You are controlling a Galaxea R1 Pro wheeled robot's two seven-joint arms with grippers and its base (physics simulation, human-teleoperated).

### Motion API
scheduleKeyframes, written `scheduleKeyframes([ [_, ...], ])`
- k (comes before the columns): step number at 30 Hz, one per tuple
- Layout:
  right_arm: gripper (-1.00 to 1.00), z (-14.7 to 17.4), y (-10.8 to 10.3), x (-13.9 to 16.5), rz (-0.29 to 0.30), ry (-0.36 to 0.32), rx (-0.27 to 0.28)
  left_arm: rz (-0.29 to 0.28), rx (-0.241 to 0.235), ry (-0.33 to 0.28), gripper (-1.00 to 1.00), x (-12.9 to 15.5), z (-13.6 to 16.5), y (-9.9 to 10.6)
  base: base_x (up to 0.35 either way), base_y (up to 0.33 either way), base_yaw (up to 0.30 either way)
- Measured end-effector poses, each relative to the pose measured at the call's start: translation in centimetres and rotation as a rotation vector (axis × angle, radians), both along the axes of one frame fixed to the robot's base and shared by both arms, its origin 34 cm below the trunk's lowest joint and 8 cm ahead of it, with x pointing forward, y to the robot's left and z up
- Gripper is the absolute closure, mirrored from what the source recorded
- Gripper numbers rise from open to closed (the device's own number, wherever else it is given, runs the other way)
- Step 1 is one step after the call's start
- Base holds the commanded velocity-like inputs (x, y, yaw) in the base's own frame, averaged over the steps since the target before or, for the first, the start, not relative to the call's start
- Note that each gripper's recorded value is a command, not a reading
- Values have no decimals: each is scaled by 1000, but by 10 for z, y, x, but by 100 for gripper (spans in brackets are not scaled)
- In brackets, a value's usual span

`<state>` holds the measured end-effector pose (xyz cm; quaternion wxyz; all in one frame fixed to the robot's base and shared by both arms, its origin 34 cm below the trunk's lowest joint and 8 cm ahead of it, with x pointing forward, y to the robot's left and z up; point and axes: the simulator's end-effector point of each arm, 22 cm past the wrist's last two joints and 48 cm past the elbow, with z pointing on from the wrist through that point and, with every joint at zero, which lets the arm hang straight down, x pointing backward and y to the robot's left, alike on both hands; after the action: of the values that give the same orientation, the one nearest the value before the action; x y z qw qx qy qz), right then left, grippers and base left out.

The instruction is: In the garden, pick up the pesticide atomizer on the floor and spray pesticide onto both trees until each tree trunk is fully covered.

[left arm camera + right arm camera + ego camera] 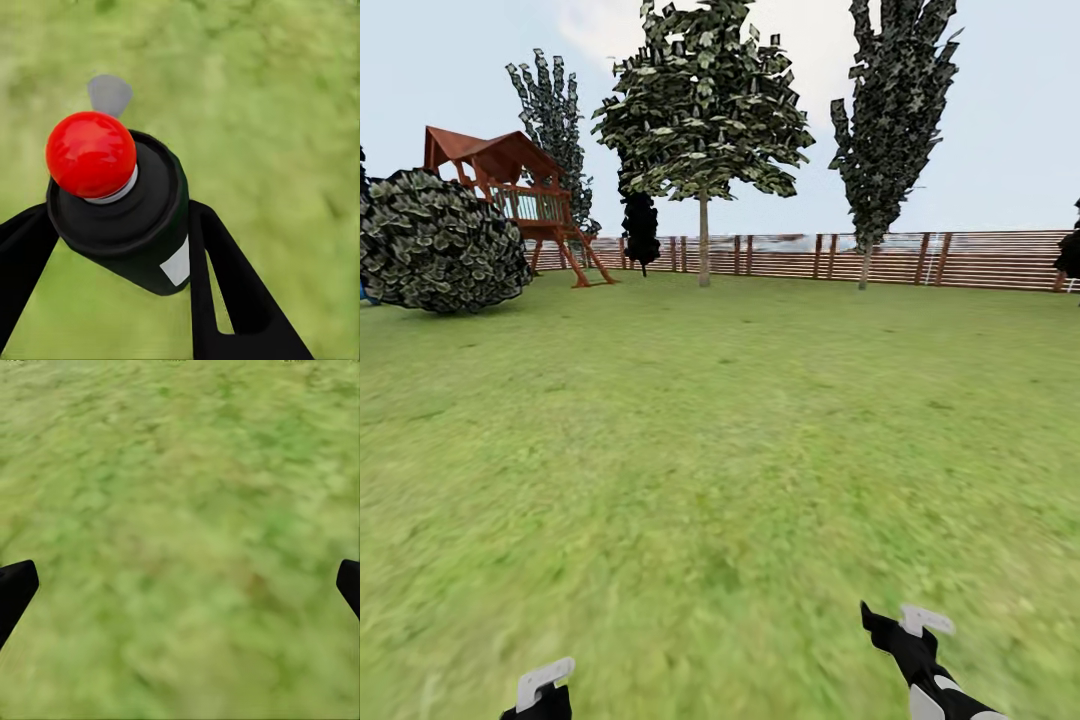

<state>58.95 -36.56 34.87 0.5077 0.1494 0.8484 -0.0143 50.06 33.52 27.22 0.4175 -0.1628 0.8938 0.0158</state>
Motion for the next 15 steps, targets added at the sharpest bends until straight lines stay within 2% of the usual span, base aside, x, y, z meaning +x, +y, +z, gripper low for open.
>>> scheduleKeyframes([
  [15, -100, 0, 0, 0, -1, 0, 0, 0, 0, 0, 100, 0, 0, 0, 328, 130, 0],
])
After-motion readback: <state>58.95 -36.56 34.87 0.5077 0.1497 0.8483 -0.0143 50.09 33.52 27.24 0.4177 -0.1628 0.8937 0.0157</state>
